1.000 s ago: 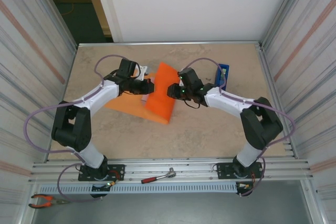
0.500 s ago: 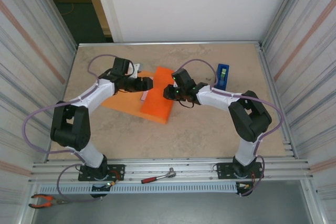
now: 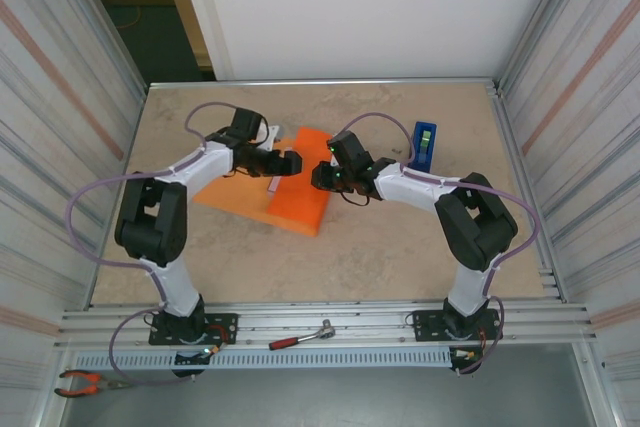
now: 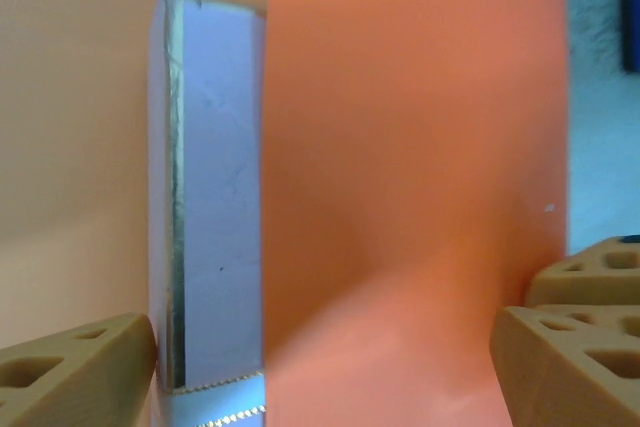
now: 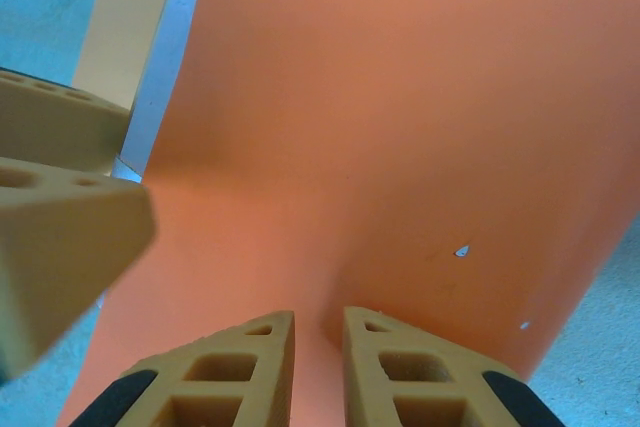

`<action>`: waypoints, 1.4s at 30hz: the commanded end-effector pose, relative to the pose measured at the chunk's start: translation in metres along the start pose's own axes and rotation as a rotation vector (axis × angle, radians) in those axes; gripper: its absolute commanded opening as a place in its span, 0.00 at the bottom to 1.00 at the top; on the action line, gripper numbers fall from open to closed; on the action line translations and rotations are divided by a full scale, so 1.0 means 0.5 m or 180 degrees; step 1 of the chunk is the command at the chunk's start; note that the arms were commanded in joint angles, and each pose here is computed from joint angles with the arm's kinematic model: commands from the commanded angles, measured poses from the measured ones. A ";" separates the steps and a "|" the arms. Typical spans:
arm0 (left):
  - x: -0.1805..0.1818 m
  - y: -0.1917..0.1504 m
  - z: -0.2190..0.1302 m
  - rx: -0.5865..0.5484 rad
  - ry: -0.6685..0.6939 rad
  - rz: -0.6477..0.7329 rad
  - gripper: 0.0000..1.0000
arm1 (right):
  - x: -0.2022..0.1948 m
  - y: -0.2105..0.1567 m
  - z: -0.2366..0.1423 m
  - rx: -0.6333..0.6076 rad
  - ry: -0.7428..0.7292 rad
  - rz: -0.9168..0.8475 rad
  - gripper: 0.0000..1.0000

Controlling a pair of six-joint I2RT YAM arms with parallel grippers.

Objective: Wrap the gift box in paper

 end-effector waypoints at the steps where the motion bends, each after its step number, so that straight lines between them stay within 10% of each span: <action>1: 0.013 -0.001 0.000 0.0049 0.0188 0.0132 0.87 | -0.019 -0.035 0.016 0.0187 -0.0070 0.0028 0.20; 11: 0.008 -0.048 0.044 0.0316 0.0176 0.0114 0.60 | -0.009 0.009 -0.050 0.0022 0.0086 0.0044 0.29; 23: -0.003 -0.118 0.067 0.0267 0.0166 -0.0517 0.50 | -0.145 -0.005 -0.121 -0.0128 -0.0359 0.0525 0.58; 42: -0.040 -0.167 0.057 -0.0015 0.0144 -0.0780 0.47 | -0.141 0.028 -0.138 -0.0189 -0.0433 0.0400 0.62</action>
Point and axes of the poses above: each hand's point on the last joint's axis, 136 mm out from that joint toward the fingers, its own z axis out along the fingers, its own x axis along the line the jaws close on, y = z × x, the point moved 3 cm from there along -z, back along the fingers, and after that the axes turned 4 degrees about -z, right-handed, at the moved point
